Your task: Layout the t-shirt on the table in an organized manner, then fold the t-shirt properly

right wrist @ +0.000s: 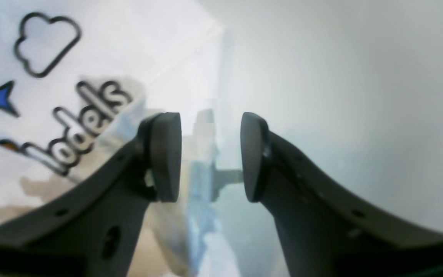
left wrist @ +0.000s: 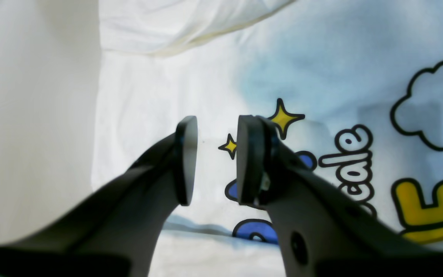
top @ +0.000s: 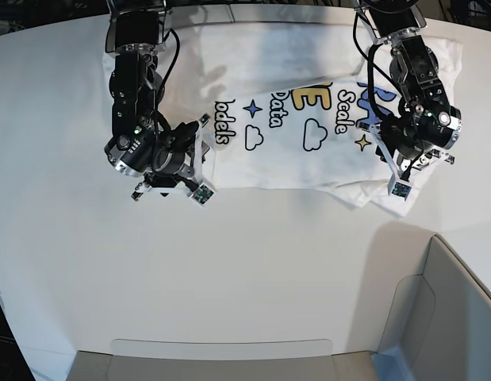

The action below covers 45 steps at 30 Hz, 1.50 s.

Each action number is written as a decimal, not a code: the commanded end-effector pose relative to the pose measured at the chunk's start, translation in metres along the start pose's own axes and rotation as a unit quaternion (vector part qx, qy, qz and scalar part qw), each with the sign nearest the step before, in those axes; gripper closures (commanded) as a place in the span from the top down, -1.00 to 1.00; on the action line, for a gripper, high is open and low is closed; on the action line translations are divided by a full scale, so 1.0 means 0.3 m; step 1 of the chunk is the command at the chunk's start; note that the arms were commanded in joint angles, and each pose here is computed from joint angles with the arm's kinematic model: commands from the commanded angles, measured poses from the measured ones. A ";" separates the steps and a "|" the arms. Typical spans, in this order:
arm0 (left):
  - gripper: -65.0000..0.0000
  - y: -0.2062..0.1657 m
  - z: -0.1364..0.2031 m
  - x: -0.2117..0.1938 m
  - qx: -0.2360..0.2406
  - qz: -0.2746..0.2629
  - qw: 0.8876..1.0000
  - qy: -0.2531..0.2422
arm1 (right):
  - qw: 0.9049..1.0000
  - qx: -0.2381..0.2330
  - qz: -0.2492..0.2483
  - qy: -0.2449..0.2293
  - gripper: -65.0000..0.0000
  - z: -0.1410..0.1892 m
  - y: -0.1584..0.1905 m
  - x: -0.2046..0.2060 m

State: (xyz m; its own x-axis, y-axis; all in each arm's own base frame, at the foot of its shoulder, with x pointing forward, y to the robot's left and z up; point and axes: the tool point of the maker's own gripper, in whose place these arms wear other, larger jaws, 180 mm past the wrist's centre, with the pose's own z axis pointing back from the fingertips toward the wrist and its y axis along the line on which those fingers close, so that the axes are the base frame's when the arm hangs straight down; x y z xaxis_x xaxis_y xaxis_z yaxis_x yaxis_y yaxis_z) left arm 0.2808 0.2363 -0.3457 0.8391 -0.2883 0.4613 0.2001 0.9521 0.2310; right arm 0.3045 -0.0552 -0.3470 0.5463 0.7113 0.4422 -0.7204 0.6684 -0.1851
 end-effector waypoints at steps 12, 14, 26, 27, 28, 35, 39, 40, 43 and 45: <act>-0.48 0.016 0.014 0.034 0.007 -0.001 1.000 -0.019 | 0.997 0.015 -0.078 0.010 -0.22 -0.007 0.025 -0.114; -0.48 0.016 0.014 0.034 0.007 -0.001 1.000 -0.019 | 0.996 0.027 -0.080 0.003 -0.22 -0.009 0.043 -0.112; -0.48 -0.012 -0.053 -0.033 -0.019 0.008 1.000 0.022 | 0.995 0.050 -0.082 -0.027 -0.22 0.007 0.080 -0.086; -0.48 -0.012 -0.053 -0.033 -0.019 0.008 1.000 0.022 | 0.995 0.051 -0.083 -0.026 -0.22 0.006 0.083 -0.089; -0.48 -0.012 -0.053 -0.033 -0.019 0.008 1.000 0.022 | 0.995 0.053 -0.084 -0.023 -0.22 0.003 0.090 -0.097; -0.48 -0.008 -0.052 -0.021 -0.018 0.009 1.000 0.018 | 0.995 0.058 -0.085 -0.017 -0.35 -0.002 0.103 -0.113; -0.48 -0.008 -0.052 -0.021 -0.018 0.009 1.000 0.018 | 0.995 0.057 -0.085 -0.017 -0.87 -0.002 0.100 -0.111; -0.48 -0.008 -0.052 -0.021 -0.018 0.009 1.000 0.018 | 0.995 0.056 -0.086 -0.018 -0.99 -0.002 0.097 -0.110; -0.48 -0.008 -0.052 -0.021 -0.018 0.009 1.000 0.018 | 0.995 0.054 -0.085 -0.020 -1.00 0.000 0.091 -0.104; -0.48 -0.008 -0.052 -0.021 -0.018 0.009 1.000 0.018 | 0.995 0.048 -0.081 -0.030 -1.00 0.007 0.070 -0.078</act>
State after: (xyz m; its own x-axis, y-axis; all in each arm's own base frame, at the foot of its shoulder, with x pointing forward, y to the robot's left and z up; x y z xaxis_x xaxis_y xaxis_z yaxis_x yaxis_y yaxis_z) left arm 0.2730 0.2348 -0.3739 0.8796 -0.2632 0.3963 0.2098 0.9623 0.1733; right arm 0.2638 -0.0620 -0.3718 0.6693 0.5768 0.4683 -0.6526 0.7577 -0.0006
